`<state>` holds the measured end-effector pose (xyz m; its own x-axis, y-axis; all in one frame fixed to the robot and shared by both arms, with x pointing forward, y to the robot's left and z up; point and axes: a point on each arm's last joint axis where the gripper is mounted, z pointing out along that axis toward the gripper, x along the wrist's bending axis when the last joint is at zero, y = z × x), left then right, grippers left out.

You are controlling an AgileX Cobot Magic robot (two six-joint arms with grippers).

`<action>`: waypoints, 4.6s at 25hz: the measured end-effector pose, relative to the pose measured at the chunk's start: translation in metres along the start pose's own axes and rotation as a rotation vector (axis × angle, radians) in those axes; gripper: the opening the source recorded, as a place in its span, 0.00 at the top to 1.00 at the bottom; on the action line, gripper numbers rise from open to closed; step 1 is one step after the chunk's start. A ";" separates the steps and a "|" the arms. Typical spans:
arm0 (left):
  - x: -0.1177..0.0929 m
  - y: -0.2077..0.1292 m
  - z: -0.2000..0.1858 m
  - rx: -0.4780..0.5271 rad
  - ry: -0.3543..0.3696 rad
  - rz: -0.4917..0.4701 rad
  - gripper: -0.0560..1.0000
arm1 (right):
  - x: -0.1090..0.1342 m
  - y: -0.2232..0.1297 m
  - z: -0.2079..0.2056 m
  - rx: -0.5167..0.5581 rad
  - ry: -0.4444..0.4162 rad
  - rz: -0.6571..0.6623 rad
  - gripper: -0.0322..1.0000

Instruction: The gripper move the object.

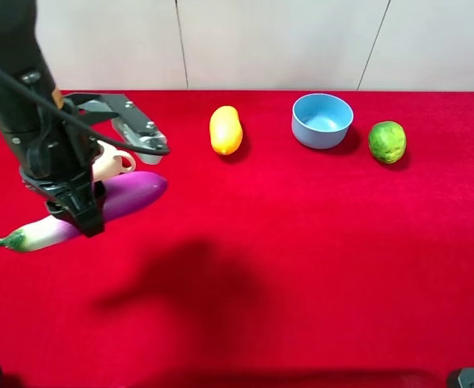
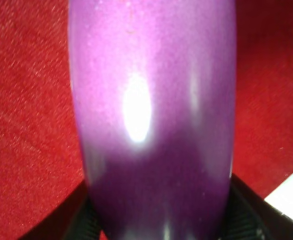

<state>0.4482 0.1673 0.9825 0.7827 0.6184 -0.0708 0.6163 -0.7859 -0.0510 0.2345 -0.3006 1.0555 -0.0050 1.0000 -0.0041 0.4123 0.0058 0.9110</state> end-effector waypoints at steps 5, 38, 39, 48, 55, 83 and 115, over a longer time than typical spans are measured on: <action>0.016 -0.008 0.006 -0.018 0.003 -0.020 0.48 | 0.000 0.000 0.000 0.000 0.001 0.000 0.30; 0.066 0.006 0.053 -0.077 0.074 -0.040 0.48 | 0.000 0.000 0.000 0.000 0.001 0.000 0.30; 0.067 0.006 0.055 -0.075 0.075 -0.038 0.48 | 0.000 0.000 0.000 0.000 0.001 0.000 0.30; 0.072 0.012 0.068 -0.080 0.087 -0.031 0.48 | 0.000 0.000 0.000 0.000 0.001 0.000 0.30; 0.074 0.015 0.074 -0.085 0.089 -0.032 0.48 | 0.000 0.000 0.000 0.000 0.001 0.000 0.30; 0.076 0.017 0.074 -0.107 0.109 -0.024 0.29 | 0.000 0.000 0.000 0.000 0.001 0.000 0.30; 0.072 0.031 0.008 0.084 -0.067 -0.176 0.17 | 0.000 0.000 0.000 0.000 0.001 0.000 0.30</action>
<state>0.5231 0.1874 0.9680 0.6539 0.7470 -0.1197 0.7316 -0.6647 -0.1514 0.2345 -0.3006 1.0555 -0.0054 1.0000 -0.0035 0.4123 0.0054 0.9110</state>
